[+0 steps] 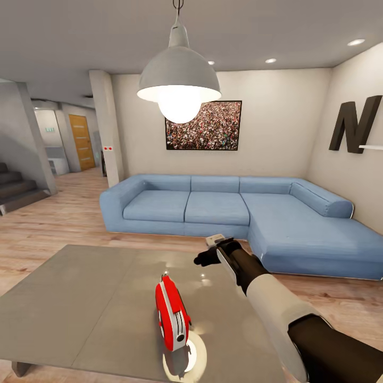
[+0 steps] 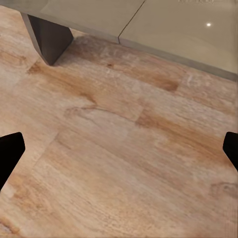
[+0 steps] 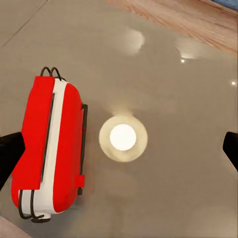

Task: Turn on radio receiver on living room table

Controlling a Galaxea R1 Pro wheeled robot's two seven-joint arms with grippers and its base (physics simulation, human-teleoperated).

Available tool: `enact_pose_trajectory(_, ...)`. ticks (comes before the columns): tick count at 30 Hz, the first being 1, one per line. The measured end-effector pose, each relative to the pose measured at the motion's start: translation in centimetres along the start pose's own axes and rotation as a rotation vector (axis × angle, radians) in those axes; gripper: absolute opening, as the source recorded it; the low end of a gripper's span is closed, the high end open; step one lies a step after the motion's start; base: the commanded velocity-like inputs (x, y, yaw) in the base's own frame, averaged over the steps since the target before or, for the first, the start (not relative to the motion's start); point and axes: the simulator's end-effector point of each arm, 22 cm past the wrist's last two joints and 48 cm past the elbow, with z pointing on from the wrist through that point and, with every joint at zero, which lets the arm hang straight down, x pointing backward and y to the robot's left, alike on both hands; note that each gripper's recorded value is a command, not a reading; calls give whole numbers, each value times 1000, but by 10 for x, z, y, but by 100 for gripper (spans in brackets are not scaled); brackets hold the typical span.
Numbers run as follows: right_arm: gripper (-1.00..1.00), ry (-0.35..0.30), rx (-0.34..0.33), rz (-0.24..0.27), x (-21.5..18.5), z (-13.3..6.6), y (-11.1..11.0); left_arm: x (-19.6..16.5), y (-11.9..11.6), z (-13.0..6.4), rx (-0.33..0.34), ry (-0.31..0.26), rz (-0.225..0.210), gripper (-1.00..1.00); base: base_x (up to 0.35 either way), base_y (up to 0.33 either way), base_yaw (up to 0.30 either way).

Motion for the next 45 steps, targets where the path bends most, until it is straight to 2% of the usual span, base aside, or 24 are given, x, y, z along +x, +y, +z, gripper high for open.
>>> enact_pose_trajectory(18, 100, -10, 2, -1, -2, 0, -1, -1, 1, 0, 0, -6, 2, 100, 0, 233, 0)
enact_pose_trajectory(33, 100, -21, 1, -3, -6, -2, 0, -1, 0, 0, 0, -7, 4, 100, 0, 33, 0)
enact_pose_trajectory(45, 100, -10, -8, 5, -4, -2, 1, -1, 1, 0, -1, -6, 6, 100, 0, 212, 0)
